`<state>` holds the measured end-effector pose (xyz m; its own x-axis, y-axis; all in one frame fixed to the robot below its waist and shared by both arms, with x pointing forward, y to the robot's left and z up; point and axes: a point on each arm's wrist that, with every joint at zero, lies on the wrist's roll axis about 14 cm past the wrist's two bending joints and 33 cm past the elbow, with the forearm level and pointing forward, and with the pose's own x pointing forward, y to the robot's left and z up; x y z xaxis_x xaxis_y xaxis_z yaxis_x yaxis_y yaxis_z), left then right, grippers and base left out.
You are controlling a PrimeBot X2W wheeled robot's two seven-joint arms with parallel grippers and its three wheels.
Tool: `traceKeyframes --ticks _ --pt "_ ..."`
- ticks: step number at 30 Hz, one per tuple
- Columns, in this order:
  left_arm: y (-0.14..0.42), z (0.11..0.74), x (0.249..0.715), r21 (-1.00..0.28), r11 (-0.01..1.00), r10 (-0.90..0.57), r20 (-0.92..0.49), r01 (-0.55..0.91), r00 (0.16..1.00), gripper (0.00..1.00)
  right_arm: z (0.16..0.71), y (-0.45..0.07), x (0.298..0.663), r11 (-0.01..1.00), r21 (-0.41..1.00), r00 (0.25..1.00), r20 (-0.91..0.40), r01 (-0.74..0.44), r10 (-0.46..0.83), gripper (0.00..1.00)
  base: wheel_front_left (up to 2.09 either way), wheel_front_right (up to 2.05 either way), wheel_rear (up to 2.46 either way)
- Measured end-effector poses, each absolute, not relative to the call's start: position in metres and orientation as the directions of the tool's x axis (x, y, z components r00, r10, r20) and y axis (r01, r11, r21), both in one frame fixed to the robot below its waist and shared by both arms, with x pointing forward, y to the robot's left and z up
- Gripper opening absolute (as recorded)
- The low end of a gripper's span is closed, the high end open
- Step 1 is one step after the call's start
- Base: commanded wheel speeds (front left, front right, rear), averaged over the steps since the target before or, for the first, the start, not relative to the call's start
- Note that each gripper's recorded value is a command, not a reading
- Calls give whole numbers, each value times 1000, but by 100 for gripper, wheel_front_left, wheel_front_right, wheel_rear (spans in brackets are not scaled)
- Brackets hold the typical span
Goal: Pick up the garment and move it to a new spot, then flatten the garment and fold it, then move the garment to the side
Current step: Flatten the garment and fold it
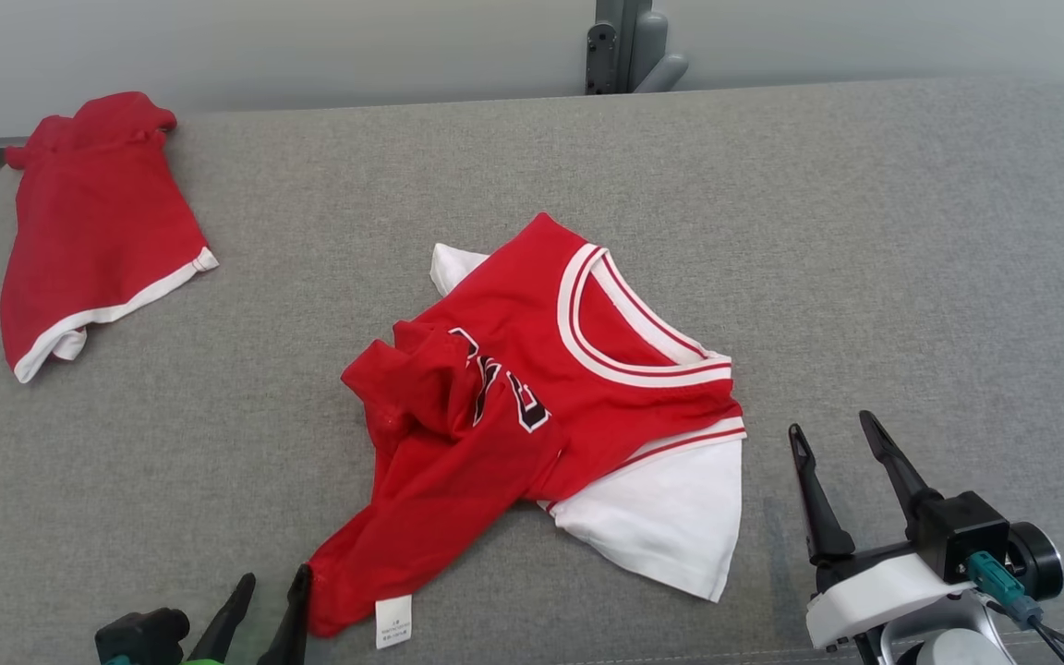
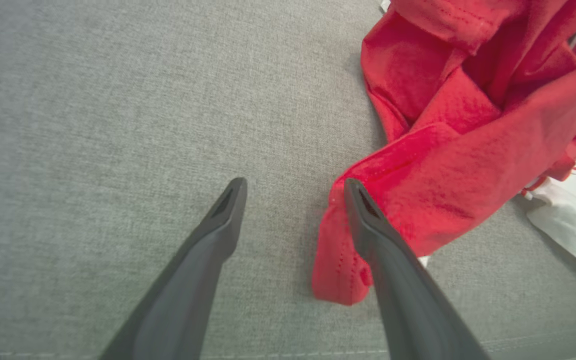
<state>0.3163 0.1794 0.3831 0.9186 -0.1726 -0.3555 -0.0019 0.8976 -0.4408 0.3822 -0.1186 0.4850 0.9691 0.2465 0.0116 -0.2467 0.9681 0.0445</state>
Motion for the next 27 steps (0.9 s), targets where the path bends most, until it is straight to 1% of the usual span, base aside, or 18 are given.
traceKeyframes --ticks 4,9,14,19,23,27 --pt "191 387 317 -426 904 -128 -337 -30 933 100 488 -121 381 970 48 971 21 -240 239 100 0 0 0" --pt "201 426 334 -416 909 -70 -199 -19 977 100 501 -124 382 972 48 972 62 -231 228 100 0 0 0" --pt "203 458 337 -374 928 -40 -85 5 996 100 515 -128 382 974 37 971 101 -222 218 100 0 0 0" --pt "199 501 337 -308 949 -45 55 60 997 100 521 -132 374 977 12 971 117 -213 211 100 0 0 0" --pt "195 526 334 -264 960 -61 135 95 989 100 526 -137 368 980 1 972 129 -199 198 100 0 0 0" --pt "182 526 333 -238 962 -107 133 137 985 100 527 -146 364 985 0 976 132 -173 171 100 0 0 0"
